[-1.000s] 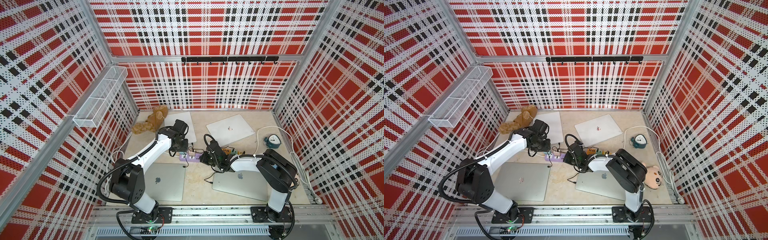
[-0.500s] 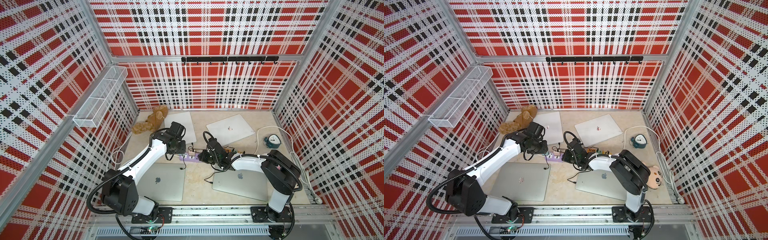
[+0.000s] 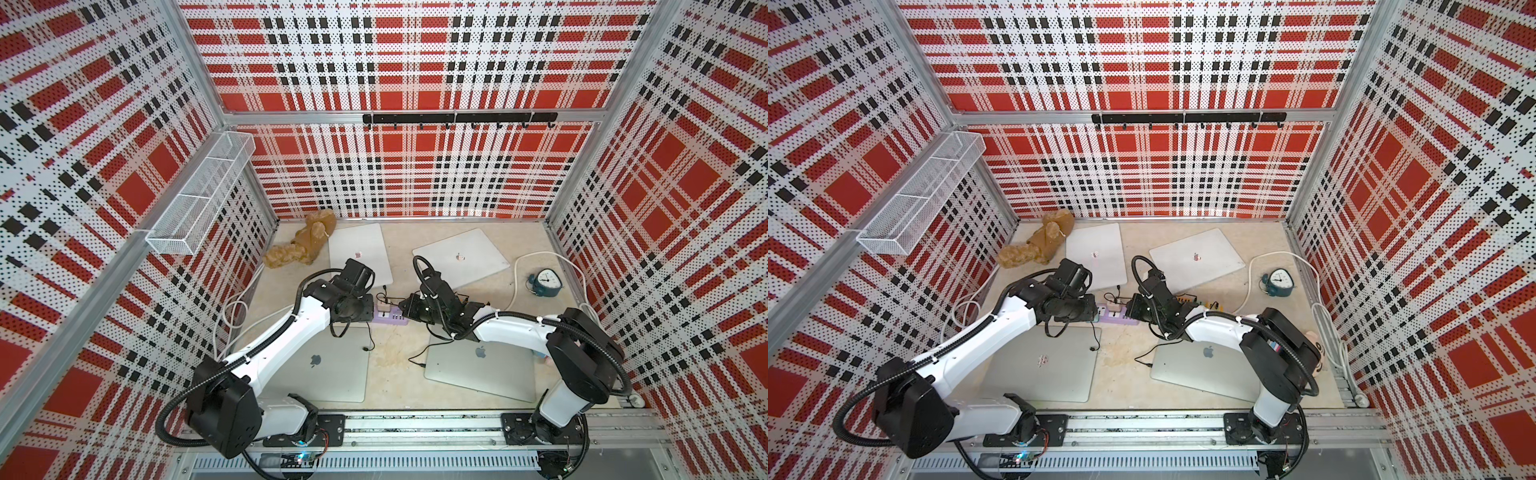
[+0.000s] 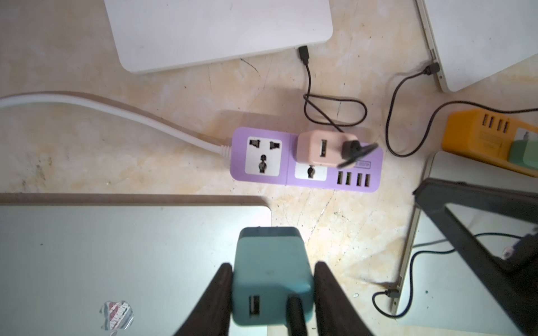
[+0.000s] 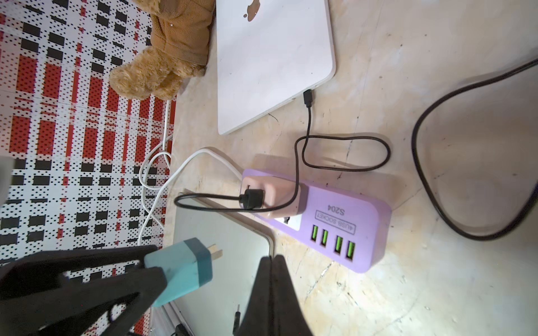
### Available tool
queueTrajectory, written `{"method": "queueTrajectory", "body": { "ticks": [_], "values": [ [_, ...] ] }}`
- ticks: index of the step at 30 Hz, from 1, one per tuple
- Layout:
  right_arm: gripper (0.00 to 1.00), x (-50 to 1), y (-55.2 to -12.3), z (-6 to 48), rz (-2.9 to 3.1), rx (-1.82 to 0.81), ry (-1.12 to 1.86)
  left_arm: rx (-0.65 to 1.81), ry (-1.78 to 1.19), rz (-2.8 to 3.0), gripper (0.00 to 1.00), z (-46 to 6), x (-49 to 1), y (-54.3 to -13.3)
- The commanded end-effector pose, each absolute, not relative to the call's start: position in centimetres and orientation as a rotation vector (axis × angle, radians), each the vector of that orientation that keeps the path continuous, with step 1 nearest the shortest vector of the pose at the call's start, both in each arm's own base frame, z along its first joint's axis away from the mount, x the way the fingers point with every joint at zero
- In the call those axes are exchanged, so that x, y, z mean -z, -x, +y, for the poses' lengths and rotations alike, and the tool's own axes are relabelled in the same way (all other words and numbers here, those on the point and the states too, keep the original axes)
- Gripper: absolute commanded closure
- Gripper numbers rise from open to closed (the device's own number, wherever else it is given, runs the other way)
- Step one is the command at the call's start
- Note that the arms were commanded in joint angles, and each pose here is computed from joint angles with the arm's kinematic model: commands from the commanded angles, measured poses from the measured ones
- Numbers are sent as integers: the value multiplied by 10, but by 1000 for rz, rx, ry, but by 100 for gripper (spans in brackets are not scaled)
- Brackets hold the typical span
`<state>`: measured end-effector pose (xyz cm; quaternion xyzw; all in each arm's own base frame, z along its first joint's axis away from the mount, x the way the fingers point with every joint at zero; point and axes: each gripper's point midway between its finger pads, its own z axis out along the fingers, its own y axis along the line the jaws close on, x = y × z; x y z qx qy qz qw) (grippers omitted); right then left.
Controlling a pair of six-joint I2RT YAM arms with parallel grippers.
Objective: Unplug the laptop charger
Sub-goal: Place the plug at the center of the board.
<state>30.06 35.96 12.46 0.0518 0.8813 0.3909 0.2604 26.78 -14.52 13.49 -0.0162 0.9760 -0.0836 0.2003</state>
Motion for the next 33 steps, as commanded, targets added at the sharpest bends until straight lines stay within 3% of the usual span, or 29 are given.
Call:
{"method": "queueTrajectory", "body": {
  "ticks": [1, 23, 33],
  "values": [
    [99, -131, -296, 346, 2367, -1012, -150, 279, 96, 2676, 90, -151, -138, -263],
    [98, -153, -291, 308, 2295, -945, -122, 362, 148, 2560, 90, -190, -115, -207],
    [98, -150, -287, 296, 2294, -924, -133, 297, 160, 2507, 91, -185, -97, -206]
  ]
}}
